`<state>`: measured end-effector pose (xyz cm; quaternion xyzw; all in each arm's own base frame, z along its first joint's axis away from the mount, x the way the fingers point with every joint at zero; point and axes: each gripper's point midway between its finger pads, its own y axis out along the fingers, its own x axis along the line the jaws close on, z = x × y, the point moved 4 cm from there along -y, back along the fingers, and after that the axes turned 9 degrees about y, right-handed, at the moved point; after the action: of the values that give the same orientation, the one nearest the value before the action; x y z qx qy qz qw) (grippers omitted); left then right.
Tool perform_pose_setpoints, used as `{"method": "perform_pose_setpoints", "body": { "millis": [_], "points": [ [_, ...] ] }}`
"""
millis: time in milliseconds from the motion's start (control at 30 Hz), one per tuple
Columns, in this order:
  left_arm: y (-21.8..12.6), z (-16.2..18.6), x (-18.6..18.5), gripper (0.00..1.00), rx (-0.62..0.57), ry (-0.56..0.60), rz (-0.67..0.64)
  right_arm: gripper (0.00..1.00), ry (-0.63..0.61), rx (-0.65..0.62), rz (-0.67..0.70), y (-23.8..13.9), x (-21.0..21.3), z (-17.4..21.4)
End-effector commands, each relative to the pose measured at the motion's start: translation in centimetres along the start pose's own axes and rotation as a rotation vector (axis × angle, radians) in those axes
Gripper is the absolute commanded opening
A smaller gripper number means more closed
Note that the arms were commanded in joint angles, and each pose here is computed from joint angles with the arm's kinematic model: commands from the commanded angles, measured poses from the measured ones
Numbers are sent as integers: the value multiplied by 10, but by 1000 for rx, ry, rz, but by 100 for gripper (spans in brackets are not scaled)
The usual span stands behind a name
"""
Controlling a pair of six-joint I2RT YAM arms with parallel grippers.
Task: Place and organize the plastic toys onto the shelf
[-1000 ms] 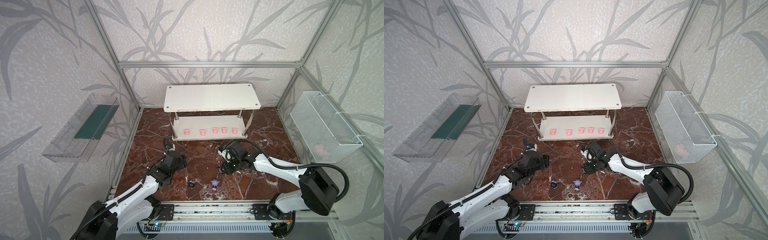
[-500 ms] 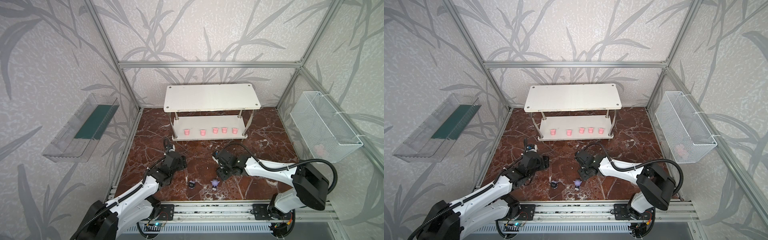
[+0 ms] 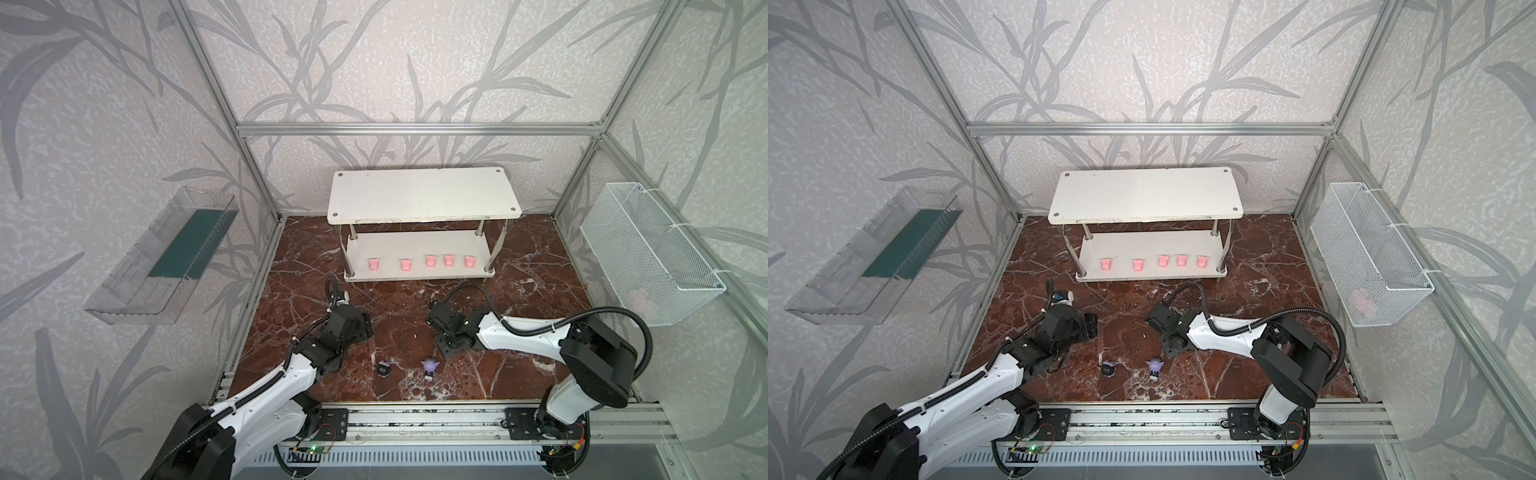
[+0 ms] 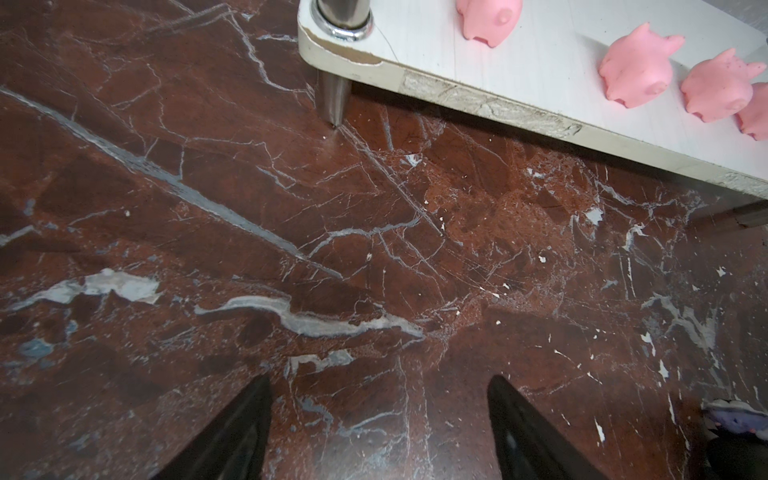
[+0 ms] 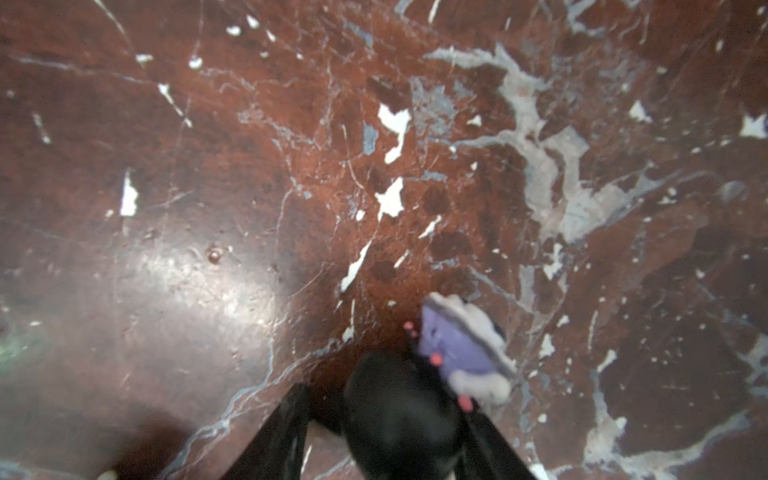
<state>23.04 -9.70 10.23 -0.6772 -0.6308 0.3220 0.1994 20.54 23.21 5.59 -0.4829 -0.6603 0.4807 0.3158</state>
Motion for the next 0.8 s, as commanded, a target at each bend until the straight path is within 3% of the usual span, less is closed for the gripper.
{"method": "perform_pose_setpoints", "body": {
  "millis": [0,400,767],
  "points": [
    [1,0,2,80,-1,-17,-6,47,26,-4,66,4,-7,-1],
    [1,-2,0,80,3,-16,-5,31,34,-6,49,-3,-8,1],
    [-1,-3,-1,80,-6,-23,13,27,48,238,-118,-75,-30,6]
  ]
}}
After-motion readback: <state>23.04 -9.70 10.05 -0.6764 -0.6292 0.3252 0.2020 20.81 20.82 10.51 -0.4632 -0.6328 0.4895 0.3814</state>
